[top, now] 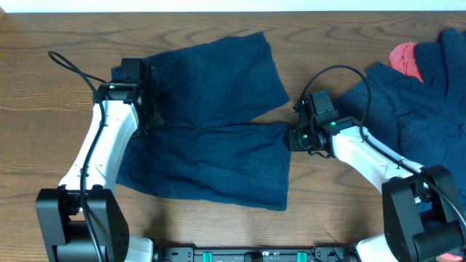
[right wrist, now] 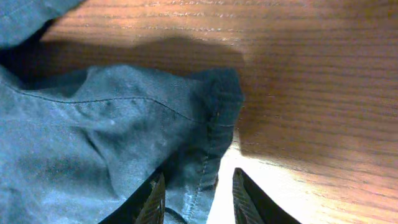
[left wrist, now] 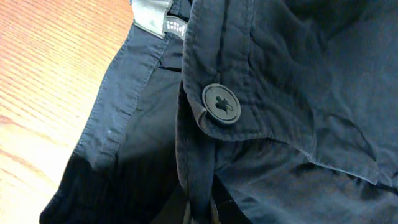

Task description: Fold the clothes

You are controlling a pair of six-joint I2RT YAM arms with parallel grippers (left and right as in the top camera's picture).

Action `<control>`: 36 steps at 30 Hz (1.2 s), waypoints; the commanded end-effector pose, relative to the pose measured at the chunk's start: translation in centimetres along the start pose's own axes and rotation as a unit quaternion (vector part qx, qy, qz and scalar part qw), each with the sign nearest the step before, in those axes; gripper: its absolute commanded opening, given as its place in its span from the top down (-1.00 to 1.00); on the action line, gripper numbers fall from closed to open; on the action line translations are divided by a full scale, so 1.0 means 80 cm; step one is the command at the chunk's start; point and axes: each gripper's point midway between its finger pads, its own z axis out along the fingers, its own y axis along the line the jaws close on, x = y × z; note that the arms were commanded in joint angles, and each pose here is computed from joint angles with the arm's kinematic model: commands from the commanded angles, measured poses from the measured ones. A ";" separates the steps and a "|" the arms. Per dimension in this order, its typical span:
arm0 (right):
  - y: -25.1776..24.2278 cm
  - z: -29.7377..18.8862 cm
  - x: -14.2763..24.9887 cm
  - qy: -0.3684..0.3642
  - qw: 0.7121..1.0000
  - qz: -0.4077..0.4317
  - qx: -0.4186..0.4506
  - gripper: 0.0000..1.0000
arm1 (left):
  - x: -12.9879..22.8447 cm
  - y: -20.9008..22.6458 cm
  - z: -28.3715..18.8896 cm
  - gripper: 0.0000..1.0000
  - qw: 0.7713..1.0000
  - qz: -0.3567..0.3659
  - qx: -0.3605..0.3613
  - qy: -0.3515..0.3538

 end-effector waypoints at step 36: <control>0.008 0.017 -0.004 0.004 0.999 0.007 -0.037 0.80 | 0.004 0.007 0.006 0.81 1.000 -0.003 -0.016 0.007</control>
